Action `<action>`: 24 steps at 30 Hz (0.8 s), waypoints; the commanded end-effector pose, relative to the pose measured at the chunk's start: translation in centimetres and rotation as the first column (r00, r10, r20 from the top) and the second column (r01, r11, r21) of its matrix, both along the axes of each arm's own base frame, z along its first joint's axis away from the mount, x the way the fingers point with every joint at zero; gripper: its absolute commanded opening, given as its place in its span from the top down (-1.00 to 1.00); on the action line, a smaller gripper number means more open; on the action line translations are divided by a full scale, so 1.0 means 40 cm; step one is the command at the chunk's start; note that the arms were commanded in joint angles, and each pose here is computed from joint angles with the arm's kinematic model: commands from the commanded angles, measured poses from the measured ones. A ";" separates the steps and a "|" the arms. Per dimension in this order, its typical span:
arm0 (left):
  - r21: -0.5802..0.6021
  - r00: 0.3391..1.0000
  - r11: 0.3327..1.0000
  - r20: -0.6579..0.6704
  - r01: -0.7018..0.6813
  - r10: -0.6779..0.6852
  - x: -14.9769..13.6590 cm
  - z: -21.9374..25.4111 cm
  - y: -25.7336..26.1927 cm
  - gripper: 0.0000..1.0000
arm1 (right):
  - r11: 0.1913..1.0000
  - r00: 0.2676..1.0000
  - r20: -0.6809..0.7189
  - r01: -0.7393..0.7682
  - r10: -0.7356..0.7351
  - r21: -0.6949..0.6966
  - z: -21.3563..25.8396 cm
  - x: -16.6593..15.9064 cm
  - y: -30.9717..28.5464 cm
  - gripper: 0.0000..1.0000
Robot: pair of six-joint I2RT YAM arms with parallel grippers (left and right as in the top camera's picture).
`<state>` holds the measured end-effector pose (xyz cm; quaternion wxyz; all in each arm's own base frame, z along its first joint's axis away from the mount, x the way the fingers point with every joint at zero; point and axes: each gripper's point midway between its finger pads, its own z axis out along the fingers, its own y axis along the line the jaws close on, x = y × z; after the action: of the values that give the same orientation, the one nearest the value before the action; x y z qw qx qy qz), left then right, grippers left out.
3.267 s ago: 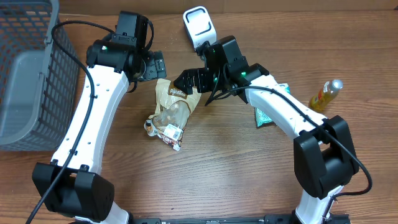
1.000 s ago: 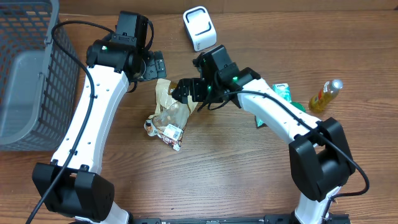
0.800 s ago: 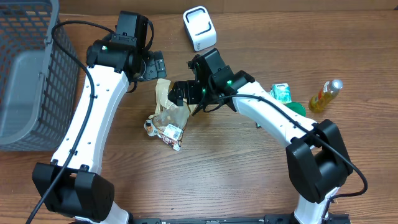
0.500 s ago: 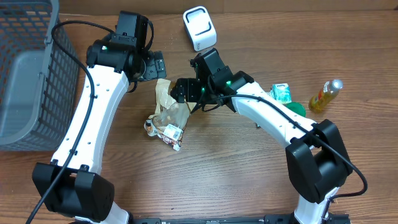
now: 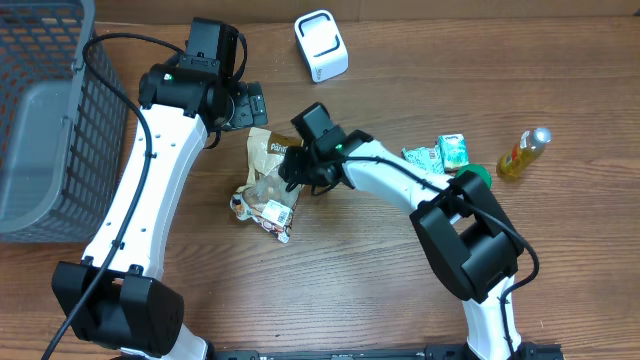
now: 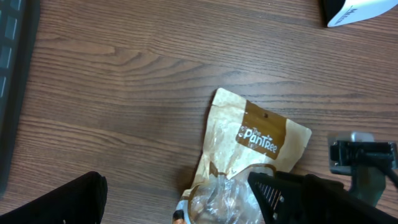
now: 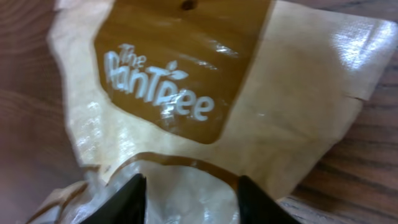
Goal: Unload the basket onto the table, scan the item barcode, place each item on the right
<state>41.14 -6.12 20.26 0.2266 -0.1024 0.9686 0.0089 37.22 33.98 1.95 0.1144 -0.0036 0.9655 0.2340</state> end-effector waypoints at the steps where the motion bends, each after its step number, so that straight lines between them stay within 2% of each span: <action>1: 0.009 0.999 1.000 0.029 0.014 -0.014 0.004 0.027 -0.002 -1.00 | 0.990 0.996 0.064 0.074 -0.067 -0.121 -0.015 0.026 -0.047 0.30; 5: 0.009 0.999 1.000 0.029 0.014 -0.014 0.004 0.027 -0.002 -1.00 | 0.963 0.990 0.060 0.138 -0.128 -0.232 -0.028 0.028 -0.125 0.46; 10: 0.009 0.999 1.000 0.029 0.014 -0.014 0.004 0.027 -0.002 -1.00 | 0.922 0.964 0.017 0.260 -0.266 -0.288 0.000 0.036 -0.233 0.46; 14: 0.009 0.999 1.000 0.029 0.014 -0.014 0.004 0.027 -0.002 -0.99 | 0.907 0.954 -0.014 0.278 -0.298 -0.316 0.032 0.021 -0.287 0.44; 18: 0.009 0.999 1.000 0.029 0.014 -0.014 0.004 0.027 -0.002 -0.99 | 0.912 0.958 -0.042 0.256 -0.284 -0.320 0.067 -0.009 -0.295 0.40; 22: 0.009 0.999 1.000 0.029 0.014 -0.014 0.004 0.027 -0.002 -0.99 | 0.959 0.990 -0.035 0.124 -0.137 -0.254 0.124 -0.023 -0.261 0.21; 24: 0.009 0.999 1.000 0.029 0.014 -0.014 0.004 0.027 -0.002 -1.00 | 0.967 0.991 -0.018 0.127 -0.134 -0.220 0.161 -0.020 -0.259 0.19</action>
<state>41.14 -6.12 20.26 0.2266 -0.1024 0.9686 0.0089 36.29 22.68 4.54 0.0848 0.0851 0.9899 0.0755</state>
